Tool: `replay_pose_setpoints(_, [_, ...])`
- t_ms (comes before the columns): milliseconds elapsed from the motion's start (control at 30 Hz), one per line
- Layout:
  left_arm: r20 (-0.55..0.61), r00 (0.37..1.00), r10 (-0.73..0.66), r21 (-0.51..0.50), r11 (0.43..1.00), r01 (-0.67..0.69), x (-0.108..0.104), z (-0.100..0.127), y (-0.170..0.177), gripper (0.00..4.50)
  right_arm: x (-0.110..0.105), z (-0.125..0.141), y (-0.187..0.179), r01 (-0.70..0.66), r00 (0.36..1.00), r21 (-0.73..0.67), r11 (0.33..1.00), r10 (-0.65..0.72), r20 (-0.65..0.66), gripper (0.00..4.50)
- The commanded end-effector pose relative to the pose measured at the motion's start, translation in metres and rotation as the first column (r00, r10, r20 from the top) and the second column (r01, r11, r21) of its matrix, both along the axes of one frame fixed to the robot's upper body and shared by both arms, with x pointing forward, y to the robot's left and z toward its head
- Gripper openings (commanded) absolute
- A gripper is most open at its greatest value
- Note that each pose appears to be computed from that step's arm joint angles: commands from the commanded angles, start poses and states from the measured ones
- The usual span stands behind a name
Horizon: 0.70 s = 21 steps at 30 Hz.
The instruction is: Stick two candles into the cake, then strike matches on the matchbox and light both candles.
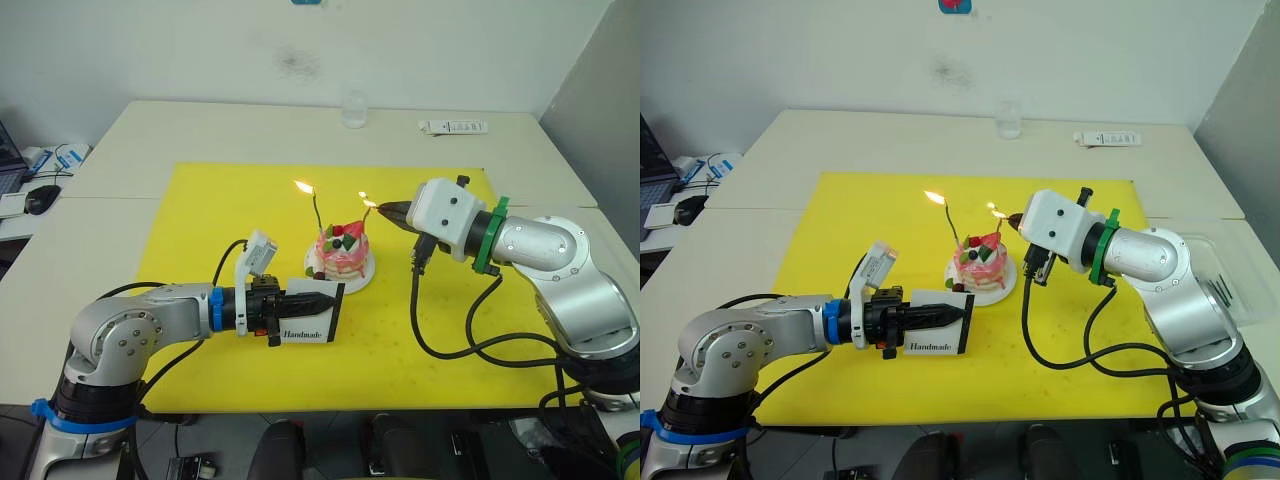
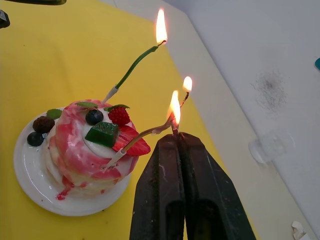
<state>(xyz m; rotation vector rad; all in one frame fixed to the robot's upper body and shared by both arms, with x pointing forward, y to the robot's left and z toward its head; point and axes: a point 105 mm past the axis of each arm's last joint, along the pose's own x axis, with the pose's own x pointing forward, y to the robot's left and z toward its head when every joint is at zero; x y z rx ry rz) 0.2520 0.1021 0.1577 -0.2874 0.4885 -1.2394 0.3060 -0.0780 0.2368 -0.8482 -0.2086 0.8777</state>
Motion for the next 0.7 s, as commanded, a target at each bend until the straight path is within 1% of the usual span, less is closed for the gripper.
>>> replay_pose_setpoints(33, [0.031, 0.999, -0.02, -0.019, 1.0, 0.021, -0.001, 0.007, -0.004, 0.0, -0.004, 0.016, -0.001, -0.001, 0.997, 0.002, 1.0, 0.001, 0.074, 0.05])
replay_pose_setpoints(200, [0.03, 0.999, -0.021, -0.027, 0.999, 0.022, -0.002, 0.008, -0.005, 0.0, -0.001, 0.01, -0.019, 0.063, 0.997, -0.002, 0.998, -0.063, 0.05, 0.05])
replay_pose_setpoints(267, [0.023, 0.999, -0.022, -0.036, 0.999, 0.023, -0.003, 0.007, -0.007, 0.0, 0.005, 0.009, -0.047, 0.185, 0.982, 0.025, 0.982, -0.186, 0.03, 0.05])
replay_pose_setpoints(367, [0.014, 1.0, -0.025, -0.045, 0.999, 0.026, -0.006, 0.005, -0.008, 0.0, 0.008, 0.01, -0.084, 0.338, 0.94, 0.071, 0.938, -0.34, 0.013, 0.05])
replay_pose_setpoints(433, [0.009, 1.0, -0.027, -0.047, 0.999, 0.027, -0.007, 0.003, -0.01, 0.0, 0.007, 0.01, -0.112, 0.44, 0.897, 0.107, 0.892, -0.443, 0.004, 0.05])
replay_pose_setpoints(467, [0.005, 1.0, -0.028, -0.049, 0.998, 0.028, -0.008, 0.002, -0.01, 0.0, 0.007, 0.01, -0.129, 0.5, 0.864, 0.128, 0.857, -0.503, -0.006, 0.05])
replay_pose_setpoints(533, [0.0, 1.0, -0.03, -0.055, 0.998, 0.03, -0.008, 0.001, -0.012, 0.0, 0.005, 0.005, -0.166, 0.616, 0.785, 0.165, 0.77, -0.618, -0.047, 0.05])
replay_pose_setpoints(600, [-0.004, 0.999, -0.033, -0.06, 0.998, 0.033, -0.008, 0.0, -0.014, 0.0, 0.003, 0.001, -0.194, 0.691, 0.718, 0.185, 0.699, -0.693, -0.068, 0.05])
replay_pose_setpoints(700, [-0.008, 0.999, -0.039, -0.066, 0.997, 0.039, -0.009, -0.002, -0.017, 0.0, 0.001, -0.016, -0.239, 0.8, 0.596, 0.193, 0.568, -0.789, -0.147, 0.05])
